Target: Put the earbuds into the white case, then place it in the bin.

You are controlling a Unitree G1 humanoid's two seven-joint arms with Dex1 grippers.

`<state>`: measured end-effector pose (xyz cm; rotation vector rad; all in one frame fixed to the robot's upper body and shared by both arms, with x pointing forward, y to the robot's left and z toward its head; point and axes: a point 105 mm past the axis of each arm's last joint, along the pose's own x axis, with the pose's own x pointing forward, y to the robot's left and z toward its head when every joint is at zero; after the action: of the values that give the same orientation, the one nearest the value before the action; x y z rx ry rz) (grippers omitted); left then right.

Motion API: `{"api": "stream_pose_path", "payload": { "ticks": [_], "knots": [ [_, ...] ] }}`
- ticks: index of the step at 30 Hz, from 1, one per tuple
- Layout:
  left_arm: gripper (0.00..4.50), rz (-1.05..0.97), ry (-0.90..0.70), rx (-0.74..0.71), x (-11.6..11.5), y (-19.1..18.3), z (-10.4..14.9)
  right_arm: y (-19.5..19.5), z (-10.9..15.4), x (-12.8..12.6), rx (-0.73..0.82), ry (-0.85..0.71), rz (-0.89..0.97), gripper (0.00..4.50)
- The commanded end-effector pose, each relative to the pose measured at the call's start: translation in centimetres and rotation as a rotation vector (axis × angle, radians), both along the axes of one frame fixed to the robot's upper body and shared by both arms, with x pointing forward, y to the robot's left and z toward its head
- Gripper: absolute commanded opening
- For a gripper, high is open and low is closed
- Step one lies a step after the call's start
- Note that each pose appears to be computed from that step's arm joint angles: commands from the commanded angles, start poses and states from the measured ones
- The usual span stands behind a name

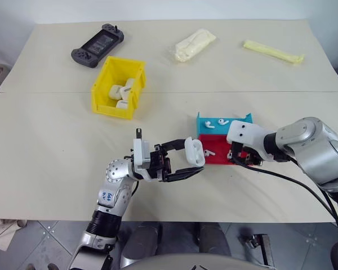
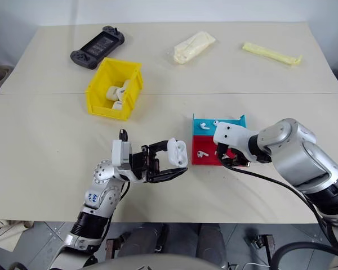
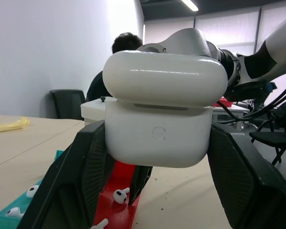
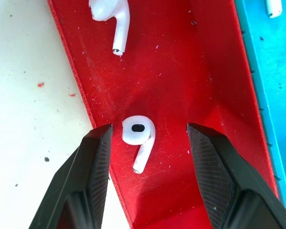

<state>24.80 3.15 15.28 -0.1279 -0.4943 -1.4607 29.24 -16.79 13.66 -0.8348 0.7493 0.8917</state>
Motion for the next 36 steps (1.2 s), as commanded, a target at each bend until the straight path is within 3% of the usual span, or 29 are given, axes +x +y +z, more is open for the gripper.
{"api": "stream_pose_path", "payload": {
  "ticks": [1, 5, 11, 16, 22, 27, 36],
  "knots": [
    [2.79, 0.001, -0.053, -0.012, -0.2, -0.1, 0.9, 0.3, -1.1, -0.5, 0.008, 0.040, -0.012, 1.65],
    [2.79, 0.004, -0.054, -0.010, -0.2, 0.0, 0.9, 0.2, -1.3, -0.6, 0.006, 0.040, -0.018, 0.48],
    [2.79, 0.000, -0.061, -0.003, 0.0, 0.2, 1.0, 0.1, -0.5, -0.3, 0.017, 0.002, -0.023, 0.49],
    [2.79, -0.057, -0.040, -0.020, 0.0, 0.3, 1.6, 0.2, 2.5, -0.4, 0.152, -0.060, -0.024, 0.49],
    [2.79, -0.089, -0.005, -0.064, 0.4, 0.7, 2.6, 1.4, 5.9, -1.9, 0.498, -0.206, 0.127, 0.49],
    [2.79, -0.110, 0.020, -0.080, 0.9, 0.8, 2.8, 2.3, 9.0, -3.7, 0.986, -0.342, 0.196, 0.49],
    [2.79, -0.143, 0.020, -0.050, 1.2, 1.2, 2.8, 4.7, 11.1, -5.5, 1.376, -0.417, 0.213, 0.49]
  ]
}}
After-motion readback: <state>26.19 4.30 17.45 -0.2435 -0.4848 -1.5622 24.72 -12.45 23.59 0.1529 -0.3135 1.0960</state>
